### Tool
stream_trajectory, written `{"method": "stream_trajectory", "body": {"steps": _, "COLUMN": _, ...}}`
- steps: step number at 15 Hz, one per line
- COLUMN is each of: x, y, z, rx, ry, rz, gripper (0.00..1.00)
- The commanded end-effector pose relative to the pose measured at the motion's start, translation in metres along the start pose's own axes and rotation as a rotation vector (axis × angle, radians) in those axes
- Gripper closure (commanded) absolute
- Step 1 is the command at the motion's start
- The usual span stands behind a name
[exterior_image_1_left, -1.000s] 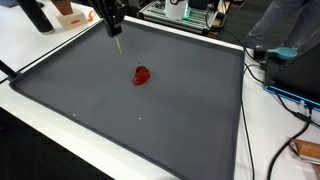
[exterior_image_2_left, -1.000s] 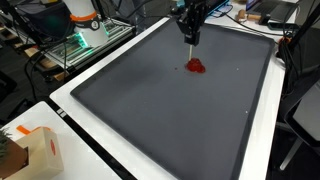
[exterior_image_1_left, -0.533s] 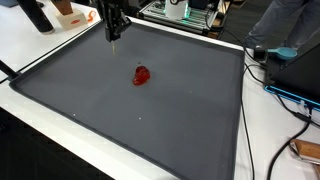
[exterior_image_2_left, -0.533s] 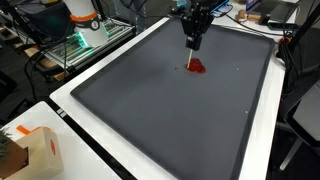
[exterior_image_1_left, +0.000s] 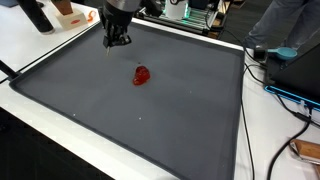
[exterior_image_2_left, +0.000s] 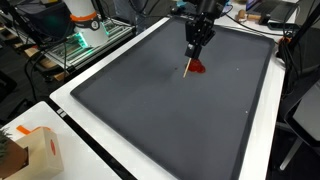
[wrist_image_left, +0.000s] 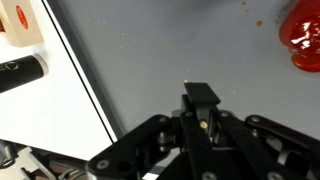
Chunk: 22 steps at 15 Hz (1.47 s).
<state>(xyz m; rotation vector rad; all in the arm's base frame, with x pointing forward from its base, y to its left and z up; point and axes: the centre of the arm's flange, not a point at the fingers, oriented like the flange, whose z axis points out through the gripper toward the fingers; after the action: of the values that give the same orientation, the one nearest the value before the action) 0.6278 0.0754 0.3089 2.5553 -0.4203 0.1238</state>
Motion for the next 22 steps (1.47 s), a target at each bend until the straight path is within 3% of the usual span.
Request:
{"method": "stream_trajectory", "body": {"steps": 1, "x": 0.006, "y": -0.026, "z": 0.011, "rx": -0.136, "ry": 0.02, "rz": 0.036, "gripper": 0.97}}
{"method": "stream_trajectory", "body": {"steps": 5, "x": 0.006, "y": -0.044, "z": 0.023, "rx": -0.233, "ry": 0.035, "rz": 0.051, "gripper": 0.97}}
{"method": "stream_trajectory", "body": {"steps": 10, "x": 0.008, "y": -0.056, "z": 0.035, "rx": -0.288, "ry": 0.015, "rz": 0.049, "gripper": 0.97}}
{"method": "stream_trajectory", "body": {"steps": 22, "x": 0.014, "y": -0.069, "z": 0.049, "rx": -0.279, "ry": 0.006, "rz": 0.028, "gripper": 0.97}}
